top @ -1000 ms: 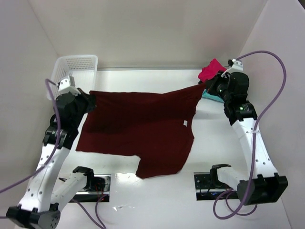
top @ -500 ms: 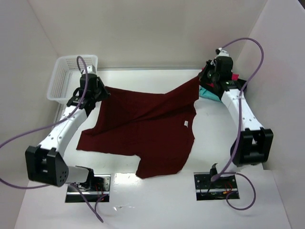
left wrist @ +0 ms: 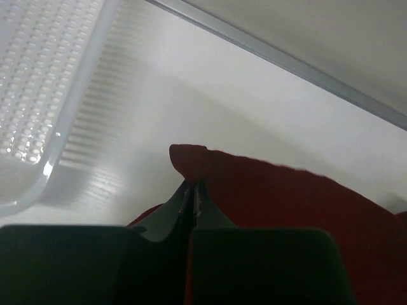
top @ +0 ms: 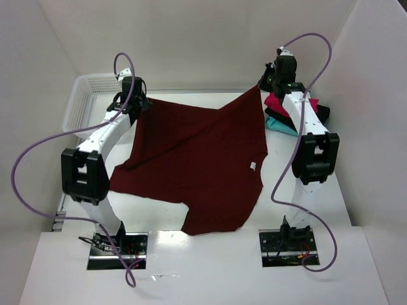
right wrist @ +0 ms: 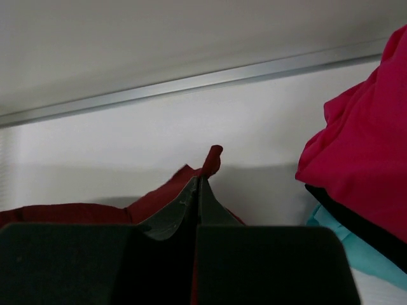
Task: Fold and stack the t-shirts
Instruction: Flatten out the tshirt, then grap the side of the flattened tshirt furthest away from the robot with both arms
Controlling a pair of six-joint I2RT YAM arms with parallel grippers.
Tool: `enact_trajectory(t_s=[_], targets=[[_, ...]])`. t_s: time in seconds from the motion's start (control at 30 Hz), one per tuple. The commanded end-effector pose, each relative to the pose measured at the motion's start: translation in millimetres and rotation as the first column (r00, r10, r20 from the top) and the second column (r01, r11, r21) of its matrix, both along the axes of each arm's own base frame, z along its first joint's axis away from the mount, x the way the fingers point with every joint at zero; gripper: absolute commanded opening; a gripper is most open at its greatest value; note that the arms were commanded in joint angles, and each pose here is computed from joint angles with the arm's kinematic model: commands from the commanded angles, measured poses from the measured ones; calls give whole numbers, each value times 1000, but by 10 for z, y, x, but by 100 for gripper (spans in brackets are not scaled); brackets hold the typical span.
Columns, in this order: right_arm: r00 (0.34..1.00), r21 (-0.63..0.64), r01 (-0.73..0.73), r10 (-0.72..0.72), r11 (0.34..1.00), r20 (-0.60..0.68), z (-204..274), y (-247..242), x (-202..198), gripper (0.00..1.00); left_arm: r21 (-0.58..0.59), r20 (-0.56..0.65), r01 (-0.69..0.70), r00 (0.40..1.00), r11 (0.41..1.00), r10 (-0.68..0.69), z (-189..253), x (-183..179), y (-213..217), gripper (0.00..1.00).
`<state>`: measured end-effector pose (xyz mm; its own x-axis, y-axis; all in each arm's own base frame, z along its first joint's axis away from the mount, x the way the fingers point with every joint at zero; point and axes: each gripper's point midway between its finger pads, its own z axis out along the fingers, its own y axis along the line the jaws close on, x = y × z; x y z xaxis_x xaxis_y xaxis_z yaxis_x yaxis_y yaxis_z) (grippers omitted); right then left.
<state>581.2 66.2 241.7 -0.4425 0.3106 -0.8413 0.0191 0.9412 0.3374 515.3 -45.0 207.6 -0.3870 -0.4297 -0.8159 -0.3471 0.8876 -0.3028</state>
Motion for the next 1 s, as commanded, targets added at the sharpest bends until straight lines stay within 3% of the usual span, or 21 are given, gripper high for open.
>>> enact_trajectory(t_s=[0.0,0.3,0.5,0.77,0.97], targets=[[1000,-27,-13,13,1000,8,-20,52,213,0,41,29,-83,996,996,82,-21,320,240,0],[999,-59,19,-22,998,-44,-393,-16,355,0,49,16,-143,990,989,142,-310,745,419,0],[997,-60,29,-33,998,-64,-475,-30,349,0,50,19,-113,993,992,112,-360,955,525,0],[1000,22,0,1,1000,-22,-133,65,-107,0,95,-4,-68,998,993,69,-463,1043,618,0],[997,95,-32,39,995,-67,-270,284,-563,0,65,-29,-19,999,998,21,-542,959,549,0]])
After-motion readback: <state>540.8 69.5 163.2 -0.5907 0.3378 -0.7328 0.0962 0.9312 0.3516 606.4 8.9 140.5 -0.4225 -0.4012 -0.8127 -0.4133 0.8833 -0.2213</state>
